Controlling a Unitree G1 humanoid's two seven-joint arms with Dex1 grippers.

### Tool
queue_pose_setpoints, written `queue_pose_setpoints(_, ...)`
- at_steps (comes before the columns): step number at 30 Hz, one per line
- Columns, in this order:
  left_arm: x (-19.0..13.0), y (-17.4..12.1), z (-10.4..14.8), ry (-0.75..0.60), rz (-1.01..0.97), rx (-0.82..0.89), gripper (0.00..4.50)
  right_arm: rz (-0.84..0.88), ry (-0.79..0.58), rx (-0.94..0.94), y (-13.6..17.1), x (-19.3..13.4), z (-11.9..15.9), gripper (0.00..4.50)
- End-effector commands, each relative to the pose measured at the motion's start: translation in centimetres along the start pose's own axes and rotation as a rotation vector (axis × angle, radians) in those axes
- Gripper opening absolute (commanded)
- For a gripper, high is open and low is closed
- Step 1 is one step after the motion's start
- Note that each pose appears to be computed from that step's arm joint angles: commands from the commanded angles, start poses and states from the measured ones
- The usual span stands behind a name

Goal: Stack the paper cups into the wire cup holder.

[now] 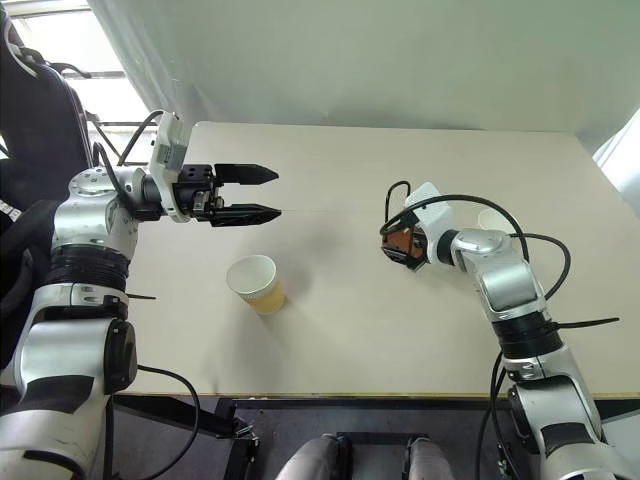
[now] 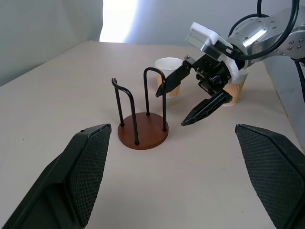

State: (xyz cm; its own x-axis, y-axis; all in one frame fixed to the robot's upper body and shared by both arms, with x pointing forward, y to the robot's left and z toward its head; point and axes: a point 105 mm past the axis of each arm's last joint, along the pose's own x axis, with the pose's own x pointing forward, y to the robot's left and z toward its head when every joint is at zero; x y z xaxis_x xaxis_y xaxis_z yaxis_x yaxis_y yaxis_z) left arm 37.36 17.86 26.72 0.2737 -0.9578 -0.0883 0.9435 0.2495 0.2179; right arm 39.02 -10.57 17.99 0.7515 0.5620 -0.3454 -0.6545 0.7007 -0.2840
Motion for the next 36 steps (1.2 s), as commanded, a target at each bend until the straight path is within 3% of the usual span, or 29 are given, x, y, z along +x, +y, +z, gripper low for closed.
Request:
queue_pose_setpoints(1, 0.0, -0.2, 1.9, -0.012, -0.023, 0.069, 4.50, -0.009, -0.067, -0.049, 0.2, 0.2, 2.3, 4.45)
queue_pose_setpoints(24, -0.3, -0.1, 2.1, -0.008, -0.007, 0.081, 4.50, -0.100, -0.072, -0.071, 0.6, 2.4, 1.8, 4.45)
queue_pose_setpoints(27, -0.3, -0.1, 2.1, -0.007, -0.005, 0.079, 4.50, -0.124, -0.067, -0.057, 0.4, 2.5, 1.6, 3.89)
queue_pose_setpoints(36, -0.4, -0.1, 1.9, -0.002, 0.000, 0.073, 4.50, -0.117, -0.053, -0.034, 0.4, 2.6, 1.2, 0.65)
